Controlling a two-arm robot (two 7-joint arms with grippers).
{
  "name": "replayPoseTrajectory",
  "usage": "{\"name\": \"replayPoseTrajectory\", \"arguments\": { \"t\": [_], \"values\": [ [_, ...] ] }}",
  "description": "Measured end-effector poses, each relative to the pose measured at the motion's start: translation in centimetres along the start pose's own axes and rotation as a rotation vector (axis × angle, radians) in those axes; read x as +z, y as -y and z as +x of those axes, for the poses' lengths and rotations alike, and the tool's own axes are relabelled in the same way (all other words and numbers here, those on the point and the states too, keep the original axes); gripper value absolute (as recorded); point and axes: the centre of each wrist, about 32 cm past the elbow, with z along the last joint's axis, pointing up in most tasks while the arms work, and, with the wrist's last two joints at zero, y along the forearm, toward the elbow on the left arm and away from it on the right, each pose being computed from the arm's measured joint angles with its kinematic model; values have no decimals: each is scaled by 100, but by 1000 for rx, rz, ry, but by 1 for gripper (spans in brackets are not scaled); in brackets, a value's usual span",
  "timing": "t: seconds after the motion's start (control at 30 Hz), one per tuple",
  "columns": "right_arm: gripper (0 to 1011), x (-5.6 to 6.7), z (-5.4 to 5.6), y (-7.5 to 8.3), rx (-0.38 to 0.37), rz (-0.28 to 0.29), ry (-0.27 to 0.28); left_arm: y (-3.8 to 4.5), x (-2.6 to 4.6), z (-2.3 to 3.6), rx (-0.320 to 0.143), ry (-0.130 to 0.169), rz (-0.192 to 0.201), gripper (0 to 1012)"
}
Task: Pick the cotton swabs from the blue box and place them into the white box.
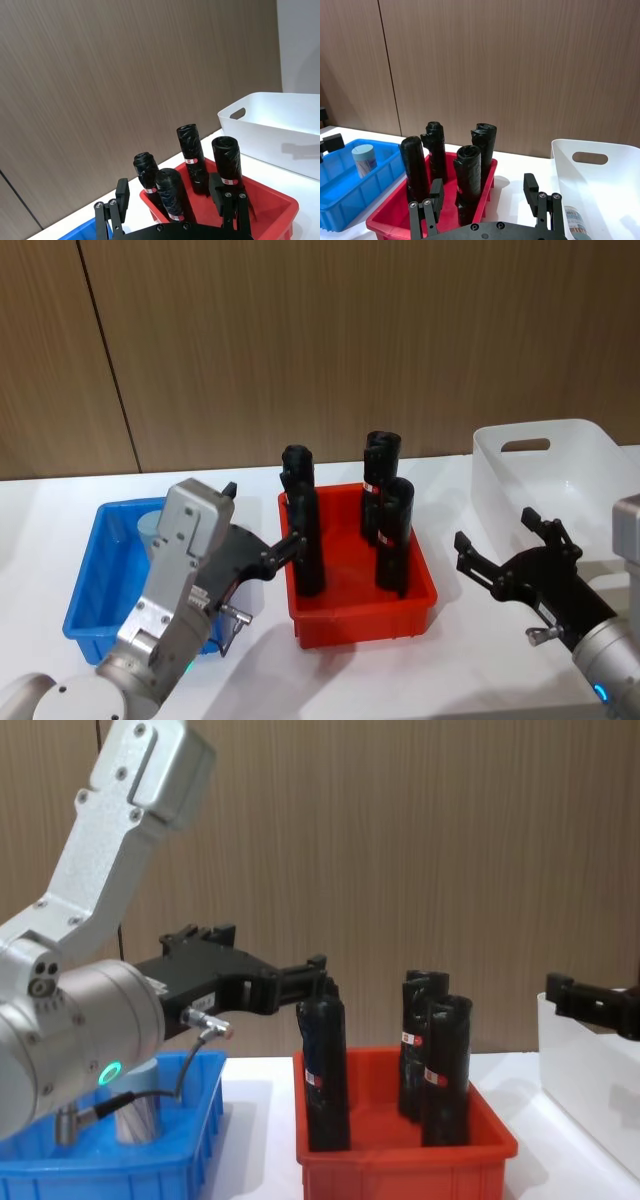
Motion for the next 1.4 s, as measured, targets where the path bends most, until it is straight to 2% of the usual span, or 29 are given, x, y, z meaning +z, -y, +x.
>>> {"name": "replayPoseTrajectory", "arguments": {
  "t": [0.2,0.97,1.4],
  "values": [
    [1001,1,1,0,0,0,0,-28,-6,-14,5,1,-6,1004],
    [1001,-12,24,-28,4,-4,4,-28,-8,-13,7,0,-6,1004],
    [1002,-114,213,-287,47,-30,33,-28,-8,-13,7,0,-6,1004]
  ]
}}
